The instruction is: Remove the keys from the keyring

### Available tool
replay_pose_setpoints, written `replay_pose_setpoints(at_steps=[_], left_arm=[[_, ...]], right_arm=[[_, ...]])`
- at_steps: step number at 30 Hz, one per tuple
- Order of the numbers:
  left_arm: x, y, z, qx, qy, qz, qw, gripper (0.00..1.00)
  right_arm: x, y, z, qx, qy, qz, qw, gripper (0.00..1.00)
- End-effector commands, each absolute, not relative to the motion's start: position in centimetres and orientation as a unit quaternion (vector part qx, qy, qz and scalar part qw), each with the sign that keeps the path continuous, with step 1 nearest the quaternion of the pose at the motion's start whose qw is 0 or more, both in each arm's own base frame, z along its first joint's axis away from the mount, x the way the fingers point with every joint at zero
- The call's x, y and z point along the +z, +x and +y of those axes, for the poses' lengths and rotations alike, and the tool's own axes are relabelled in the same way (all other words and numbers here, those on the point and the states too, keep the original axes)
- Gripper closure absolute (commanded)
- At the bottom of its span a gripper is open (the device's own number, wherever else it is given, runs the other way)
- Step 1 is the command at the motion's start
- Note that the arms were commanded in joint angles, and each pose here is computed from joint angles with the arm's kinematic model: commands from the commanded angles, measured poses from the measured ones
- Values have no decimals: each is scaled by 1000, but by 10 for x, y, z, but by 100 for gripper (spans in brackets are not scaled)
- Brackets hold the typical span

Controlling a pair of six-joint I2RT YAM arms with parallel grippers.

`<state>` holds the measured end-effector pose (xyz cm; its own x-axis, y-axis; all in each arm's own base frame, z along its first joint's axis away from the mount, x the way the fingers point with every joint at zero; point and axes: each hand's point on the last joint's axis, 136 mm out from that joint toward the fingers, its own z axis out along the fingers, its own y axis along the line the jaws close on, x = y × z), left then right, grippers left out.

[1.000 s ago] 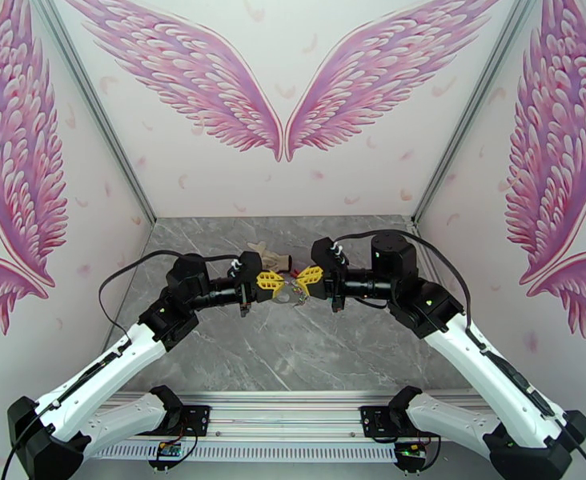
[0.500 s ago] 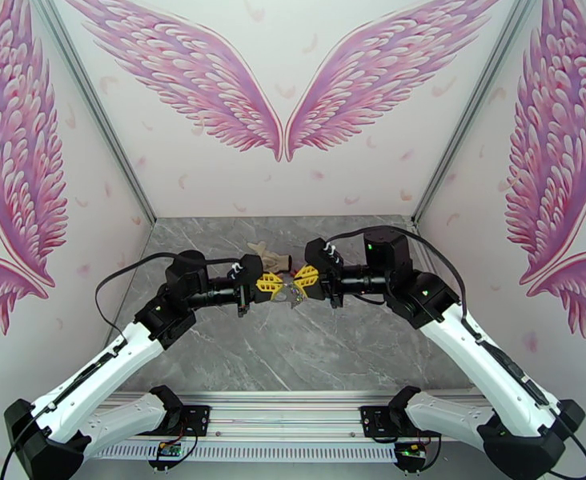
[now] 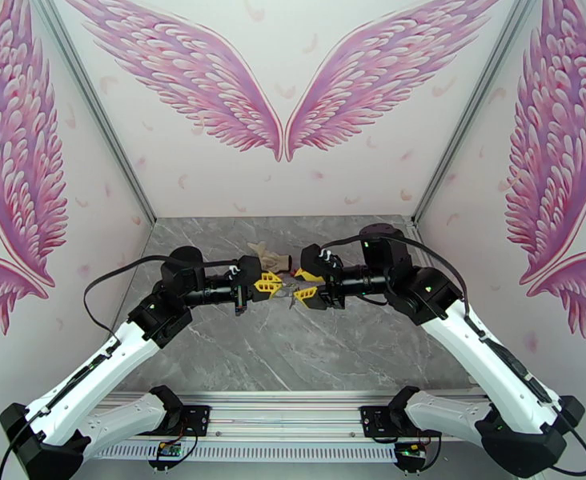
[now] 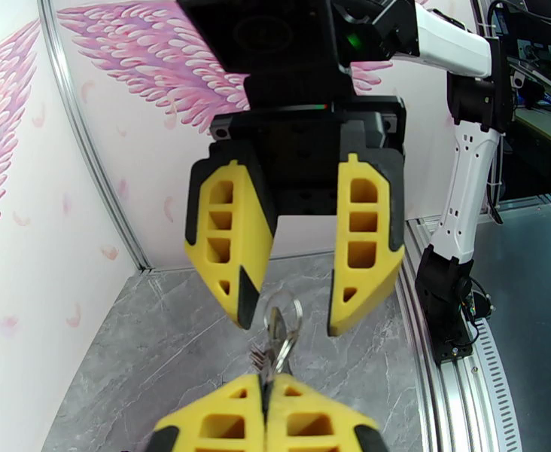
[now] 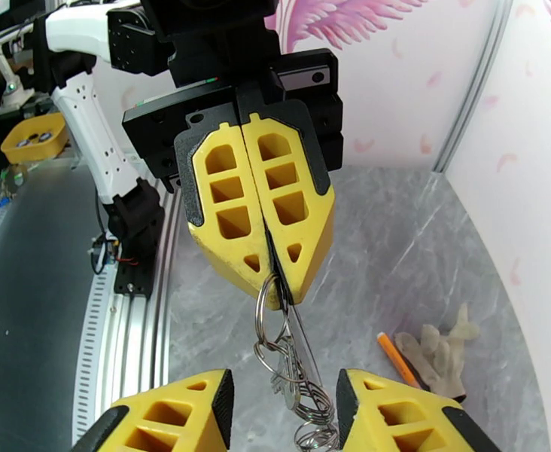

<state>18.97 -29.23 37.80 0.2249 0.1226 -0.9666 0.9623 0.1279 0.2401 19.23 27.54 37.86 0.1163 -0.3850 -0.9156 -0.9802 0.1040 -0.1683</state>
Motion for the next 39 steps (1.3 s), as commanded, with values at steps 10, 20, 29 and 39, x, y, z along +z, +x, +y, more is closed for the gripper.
replay_pose_setpoints(at_steps=[10,20,29,39], left_arm=[[397,188,-289,-373,538,495,571,100],[391,194,-288,-366,529,512,569,100],[388,222,-282,-368,443,588,568,100],[368,217,-289,-380,465,586,544,90]], right_arm=[[382,191,283,269,-628,565,462,68],[385,189,281,266,-628,566,463,87],[379,189,279,233,-620,597,453,100],[376,195,285,243,-598,629,434,100]])
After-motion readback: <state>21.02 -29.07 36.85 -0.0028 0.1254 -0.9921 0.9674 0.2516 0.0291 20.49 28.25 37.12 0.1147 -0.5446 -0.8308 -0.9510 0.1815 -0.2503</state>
